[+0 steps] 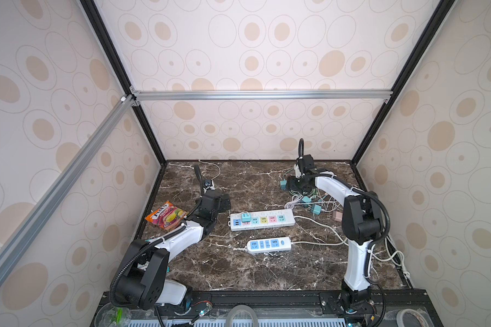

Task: Insert the plug
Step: 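Grasp a teal charger with a teal cable using the right gripper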

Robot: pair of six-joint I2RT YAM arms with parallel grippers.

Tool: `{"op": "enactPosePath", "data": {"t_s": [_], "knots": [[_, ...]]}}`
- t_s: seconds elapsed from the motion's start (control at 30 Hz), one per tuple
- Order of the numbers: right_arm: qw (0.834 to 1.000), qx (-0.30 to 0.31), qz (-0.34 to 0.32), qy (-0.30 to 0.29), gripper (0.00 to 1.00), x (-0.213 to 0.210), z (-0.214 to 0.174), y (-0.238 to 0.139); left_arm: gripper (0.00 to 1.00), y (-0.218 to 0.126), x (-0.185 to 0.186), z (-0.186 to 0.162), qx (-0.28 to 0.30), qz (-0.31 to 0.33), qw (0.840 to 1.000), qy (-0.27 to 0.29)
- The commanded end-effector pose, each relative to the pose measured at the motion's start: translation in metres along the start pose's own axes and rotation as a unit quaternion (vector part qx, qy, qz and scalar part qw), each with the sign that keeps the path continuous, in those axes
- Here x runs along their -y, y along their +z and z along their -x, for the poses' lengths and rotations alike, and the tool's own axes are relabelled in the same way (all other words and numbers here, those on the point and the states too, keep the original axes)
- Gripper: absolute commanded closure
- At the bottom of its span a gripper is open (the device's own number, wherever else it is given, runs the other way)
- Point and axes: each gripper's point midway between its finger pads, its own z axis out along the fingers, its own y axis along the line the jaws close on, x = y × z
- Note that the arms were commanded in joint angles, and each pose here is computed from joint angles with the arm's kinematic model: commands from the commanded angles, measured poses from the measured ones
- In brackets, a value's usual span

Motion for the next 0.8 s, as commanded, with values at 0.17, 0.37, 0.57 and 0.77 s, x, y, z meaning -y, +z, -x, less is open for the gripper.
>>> {"op": "enactPosePath", "data": {"t_s": [0.17,0.37,0.57,0.77], "knots": [[0.999,-0.037,0.011,0.016,0.28,-0.013,0.017,0.033,0.02,-0.004,-0.008,0.008,0.009,0.025,1.000,0.015],[0.998,-0.046,0.010,0.031,0.27,-0.014,0.024,0.056,0.02,-0.001,-0.008,0.004,0.001,0.029,0.999,0.021],[0.998,-0.058,-0.005,0.037,0.27,-0.009,0.022,0.070,0.02,0.003,-0.008,-0.001,-0.011,0.034,0.999,0.030],[0.997,-0.075,-0.004,-0.014,0.35,-0.026,0.008,0.073,0.02,0.006,-0.008,-0.003,-0.016,0.035,0.999,0.035]]}}
